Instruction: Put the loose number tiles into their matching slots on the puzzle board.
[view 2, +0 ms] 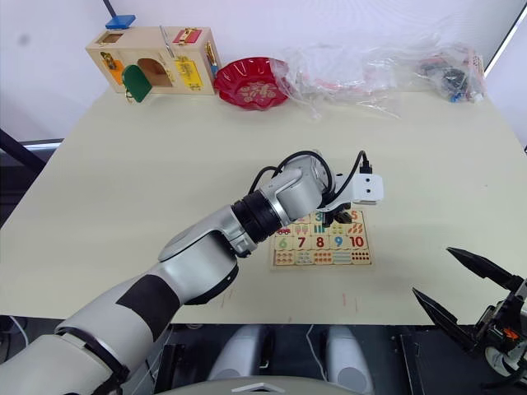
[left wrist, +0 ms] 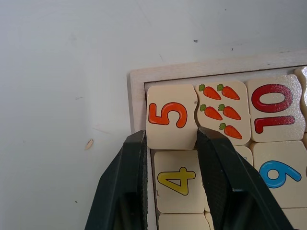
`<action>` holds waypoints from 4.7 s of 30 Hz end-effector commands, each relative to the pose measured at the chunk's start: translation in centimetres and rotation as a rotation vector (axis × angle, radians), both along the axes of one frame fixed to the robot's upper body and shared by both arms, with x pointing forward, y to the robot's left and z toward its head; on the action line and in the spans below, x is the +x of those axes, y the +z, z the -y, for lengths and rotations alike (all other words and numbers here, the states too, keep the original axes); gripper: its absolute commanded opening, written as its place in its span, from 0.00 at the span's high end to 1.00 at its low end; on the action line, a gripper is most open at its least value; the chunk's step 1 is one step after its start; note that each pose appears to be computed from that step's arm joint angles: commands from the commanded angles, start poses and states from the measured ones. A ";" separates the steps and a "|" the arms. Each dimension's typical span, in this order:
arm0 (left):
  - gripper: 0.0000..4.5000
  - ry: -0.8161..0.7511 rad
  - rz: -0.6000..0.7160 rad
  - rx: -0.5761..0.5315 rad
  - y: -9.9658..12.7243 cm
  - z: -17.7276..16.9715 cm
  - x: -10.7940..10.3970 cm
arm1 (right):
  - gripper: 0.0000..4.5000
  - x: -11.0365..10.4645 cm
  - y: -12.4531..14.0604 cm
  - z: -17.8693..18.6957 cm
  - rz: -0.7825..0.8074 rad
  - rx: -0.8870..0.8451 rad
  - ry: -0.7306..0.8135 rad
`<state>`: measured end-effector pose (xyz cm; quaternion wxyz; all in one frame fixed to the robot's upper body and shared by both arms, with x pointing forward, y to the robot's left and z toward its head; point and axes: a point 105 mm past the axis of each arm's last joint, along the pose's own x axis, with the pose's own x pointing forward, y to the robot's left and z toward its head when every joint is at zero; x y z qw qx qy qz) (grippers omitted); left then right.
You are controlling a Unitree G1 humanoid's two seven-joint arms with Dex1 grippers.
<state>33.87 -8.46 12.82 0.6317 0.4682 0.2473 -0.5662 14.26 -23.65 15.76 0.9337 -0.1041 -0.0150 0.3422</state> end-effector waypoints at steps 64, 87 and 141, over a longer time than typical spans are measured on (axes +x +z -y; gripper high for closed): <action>0.99 -0.364 0.103 -0.388 1.1 -1.3 2.5 | 0.00 -0.7 0.1 -0.7 0.007 0.018 0.021; 0.99 -0.391 0.062 -0.349 -0.6 -1.7 1.7 | 0.00 -0.8 0.1 -1.0 0.000 0.021 0.032; 0.88 0.552 -0.015 -1.139 -0.9 -24.5 -5.5 | 0.00 4.6 -1.8 -0.7 -0.063 0.135 0.043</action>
